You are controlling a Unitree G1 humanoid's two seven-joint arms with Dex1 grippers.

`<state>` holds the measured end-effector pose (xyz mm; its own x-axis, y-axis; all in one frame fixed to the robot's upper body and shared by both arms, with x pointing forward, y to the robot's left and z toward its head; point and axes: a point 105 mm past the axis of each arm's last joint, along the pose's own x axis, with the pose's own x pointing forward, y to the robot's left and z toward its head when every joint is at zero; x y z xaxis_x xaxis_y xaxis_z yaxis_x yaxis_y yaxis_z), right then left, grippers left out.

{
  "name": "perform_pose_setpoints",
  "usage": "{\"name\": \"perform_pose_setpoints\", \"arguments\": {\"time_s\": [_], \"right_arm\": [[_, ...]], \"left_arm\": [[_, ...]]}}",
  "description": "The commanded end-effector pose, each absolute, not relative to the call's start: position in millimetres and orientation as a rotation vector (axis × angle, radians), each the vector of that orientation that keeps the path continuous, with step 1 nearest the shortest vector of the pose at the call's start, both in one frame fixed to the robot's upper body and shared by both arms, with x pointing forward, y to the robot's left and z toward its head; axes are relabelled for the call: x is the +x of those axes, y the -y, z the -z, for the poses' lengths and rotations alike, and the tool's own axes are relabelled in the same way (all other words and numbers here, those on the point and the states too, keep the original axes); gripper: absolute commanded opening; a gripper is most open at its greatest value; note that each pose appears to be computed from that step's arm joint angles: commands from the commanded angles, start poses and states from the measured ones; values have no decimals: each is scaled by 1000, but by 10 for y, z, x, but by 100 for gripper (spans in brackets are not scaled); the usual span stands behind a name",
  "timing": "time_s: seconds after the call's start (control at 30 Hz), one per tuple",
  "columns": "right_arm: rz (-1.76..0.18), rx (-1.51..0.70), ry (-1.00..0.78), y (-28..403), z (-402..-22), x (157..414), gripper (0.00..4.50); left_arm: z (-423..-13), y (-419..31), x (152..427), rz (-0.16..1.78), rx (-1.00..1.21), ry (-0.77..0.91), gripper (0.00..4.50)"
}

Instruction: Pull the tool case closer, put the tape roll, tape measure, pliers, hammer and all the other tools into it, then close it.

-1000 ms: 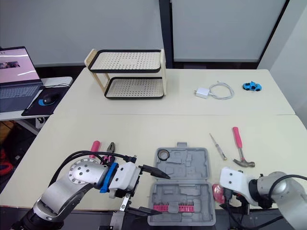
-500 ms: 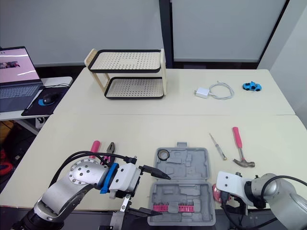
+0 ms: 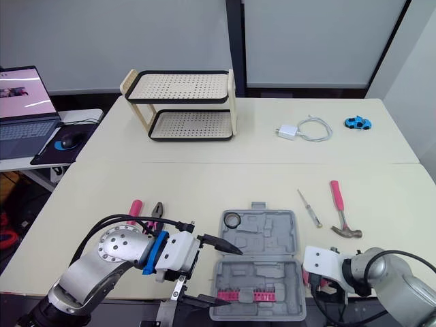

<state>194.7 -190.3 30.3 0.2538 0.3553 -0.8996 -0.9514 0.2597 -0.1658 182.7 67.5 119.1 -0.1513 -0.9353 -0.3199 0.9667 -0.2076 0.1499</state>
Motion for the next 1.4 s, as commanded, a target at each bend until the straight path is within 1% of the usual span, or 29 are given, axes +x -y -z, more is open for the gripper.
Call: {"name": "perform_pose_setpoints", "arguments": {"time_s": [0.03, 0.17, 0.4, 0.6, 0.87, 1.13, 1.2, 1.27, 1.4], "right_arm": [[-1064, -917, -825, 1928, -419, 2015, 311], [-1119, -1004, -823, 2027, -526, 2045, 311], [-1343, -1394, -798, 2255, -724, 2126, 311], [-1506, -1570, -769, 2273, -734, 2196, 311], [-1655, -1717, -716, 2227, -661, 2293, 311], [-1704, -1779, -672, 2190, -552, 2407, 311], [-1713, -1791, -650, 2170, -530, 2432, 384], [-1714, -1801, -640, 2175, -513, 2466, 448], [-1702, -1827, -611, 2176, -563, 2531, 448]], "left_arm": [[-1227, -637, 1811, 1744, 409, -73, 450], [-1221, -630, 1816, 1742, 408, -73, 450], [-1207, -615, 1819, 1743, 407, -73, 450], [-1200, -601, 1810, 1746, 404, -73, 450], [-1184, -602, 1804, 1747, 403, -79, 450], [-1168, -601, 1797, 1741, 402, -84, 450], [-1164, -602, 1792, 1741, 403, -86, 450], [-1162, -601, 1789, 1742, 403, -85, 450], [-1156, -601, 1787, 1743, 401, -85, 450]]}}
